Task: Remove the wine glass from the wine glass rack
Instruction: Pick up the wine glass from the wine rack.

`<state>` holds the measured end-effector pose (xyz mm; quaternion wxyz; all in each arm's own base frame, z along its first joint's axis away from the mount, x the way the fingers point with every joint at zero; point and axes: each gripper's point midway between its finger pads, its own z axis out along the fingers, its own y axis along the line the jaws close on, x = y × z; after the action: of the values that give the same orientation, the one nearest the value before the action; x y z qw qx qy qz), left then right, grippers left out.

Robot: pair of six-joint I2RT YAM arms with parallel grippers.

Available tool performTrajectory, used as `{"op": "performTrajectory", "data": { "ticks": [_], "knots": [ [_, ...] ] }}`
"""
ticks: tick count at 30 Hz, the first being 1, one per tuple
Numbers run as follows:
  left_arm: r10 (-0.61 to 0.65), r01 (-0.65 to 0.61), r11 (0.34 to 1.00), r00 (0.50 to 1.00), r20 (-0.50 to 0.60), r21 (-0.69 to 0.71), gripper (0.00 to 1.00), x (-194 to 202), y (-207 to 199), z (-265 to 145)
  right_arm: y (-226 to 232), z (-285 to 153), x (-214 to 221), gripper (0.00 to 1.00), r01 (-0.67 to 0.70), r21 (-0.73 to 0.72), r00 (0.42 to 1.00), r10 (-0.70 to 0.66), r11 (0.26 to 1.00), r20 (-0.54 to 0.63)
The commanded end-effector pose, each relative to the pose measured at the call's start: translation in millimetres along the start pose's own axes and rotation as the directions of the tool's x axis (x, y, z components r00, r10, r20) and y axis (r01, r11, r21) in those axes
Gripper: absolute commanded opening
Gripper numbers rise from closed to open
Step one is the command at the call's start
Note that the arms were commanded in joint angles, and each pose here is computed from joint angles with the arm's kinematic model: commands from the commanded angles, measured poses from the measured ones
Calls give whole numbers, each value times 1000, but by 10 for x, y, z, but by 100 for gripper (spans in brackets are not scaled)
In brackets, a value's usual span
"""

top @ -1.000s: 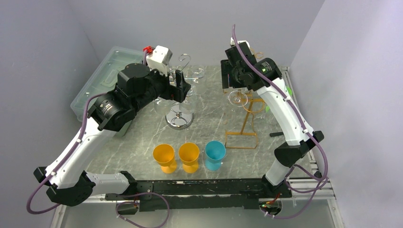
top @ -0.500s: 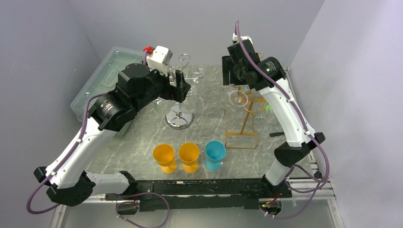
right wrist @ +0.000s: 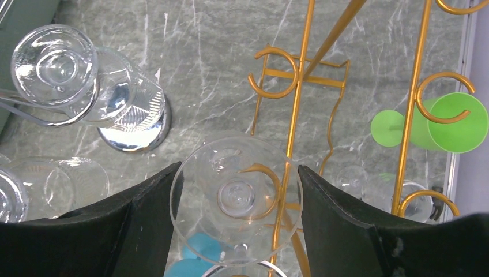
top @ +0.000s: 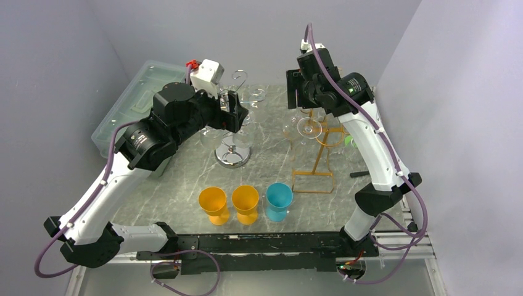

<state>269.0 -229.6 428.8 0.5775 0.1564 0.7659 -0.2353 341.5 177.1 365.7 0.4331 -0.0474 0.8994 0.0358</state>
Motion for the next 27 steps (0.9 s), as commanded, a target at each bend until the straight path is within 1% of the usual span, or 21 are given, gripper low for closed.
{"op": "performTrajectory", "data": {
  "ticks": [1,6,11,15,20,22,27],
  "knots": [
    [0,-4,999,997,76,46,100,-172,-75,-31,73,-124,-171,46,-4,-46,998,7,999,61],
    [14,-25,994,995,102,102,99,-174,-165,-11,123,-143,-176,45,-4,-75,998,9,997,58],
    [40,-80,970,984,172,230,96,-165,-376,16,152,-166,-174,45,-5,-92,998,11,996,60],
    [64,-140,936,970,236,322,92,-127,-540,71,201,-228,-194,44,-18,-130,997,28,991,72],
    [69,-198,900,944,321,387,84,-137,-689,172,246,-317,-240,44,-30,-170,995,45,985,89],
    [65,-217,885,934,351,413,77,-148,-752,204,264,-346,-255,44,-31,-183,995,48,983,91],
    [63,-245,864,919,389,440,67,-128,-832,325,259,-396,-276,43,-36,-189,994,55,981,96]
  ]
}}
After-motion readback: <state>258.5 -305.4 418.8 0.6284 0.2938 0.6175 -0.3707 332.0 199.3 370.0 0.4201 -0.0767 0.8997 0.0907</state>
